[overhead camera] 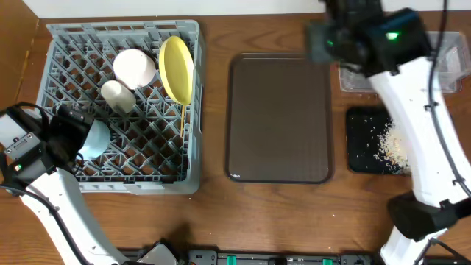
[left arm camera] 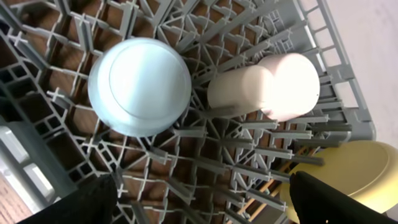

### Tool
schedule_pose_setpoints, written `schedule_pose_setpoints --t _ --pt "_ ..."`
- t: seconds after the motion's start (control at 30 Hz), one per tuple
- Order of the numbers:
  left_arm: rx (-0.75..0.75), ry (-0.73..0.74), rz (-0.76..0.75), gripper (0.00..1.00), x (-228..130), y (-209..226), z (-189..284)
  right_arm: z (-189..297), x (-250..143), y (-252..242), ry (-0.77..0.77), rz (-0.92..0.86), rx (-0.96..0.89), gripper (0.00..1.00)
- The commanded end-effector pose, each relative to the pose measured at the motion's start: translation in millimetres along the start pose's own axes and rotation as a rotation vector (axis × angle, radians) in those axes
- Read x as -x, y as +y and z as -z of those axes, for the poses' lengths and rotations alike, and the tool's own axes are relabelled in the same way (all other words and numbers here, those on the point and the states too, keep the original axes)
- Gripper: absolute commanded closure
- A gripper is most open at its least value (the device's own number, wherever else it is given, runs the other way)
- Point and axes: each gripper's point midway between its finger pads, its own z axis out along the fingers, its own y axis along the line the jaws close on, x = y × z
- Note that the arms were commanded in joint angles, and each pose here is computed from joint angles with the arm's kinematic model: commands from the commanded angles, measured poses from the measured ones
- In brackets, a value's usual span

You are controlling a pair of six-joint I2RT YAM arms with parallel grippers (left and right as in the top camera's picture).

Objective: Sort waste into correct bins and load items into the dishwasher
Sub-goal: 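Release the plate and lift the right gripper away from the rack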

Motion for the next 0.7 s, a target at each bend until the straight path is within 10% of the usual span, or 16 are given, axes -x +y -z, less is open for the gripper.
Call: schedule_pose_setpoints --t 0.0,0.67 --pt "-0.004 0.005 -0.002 0.10 0 -1 -1 -21 -16 -22 0.093 0.077 -0.084 0.01" --pt "-0.004 0.005 -0.002 0.10 0 -1 -1 -17 -48 -31 0.232 0.098 -0.115 0.01"
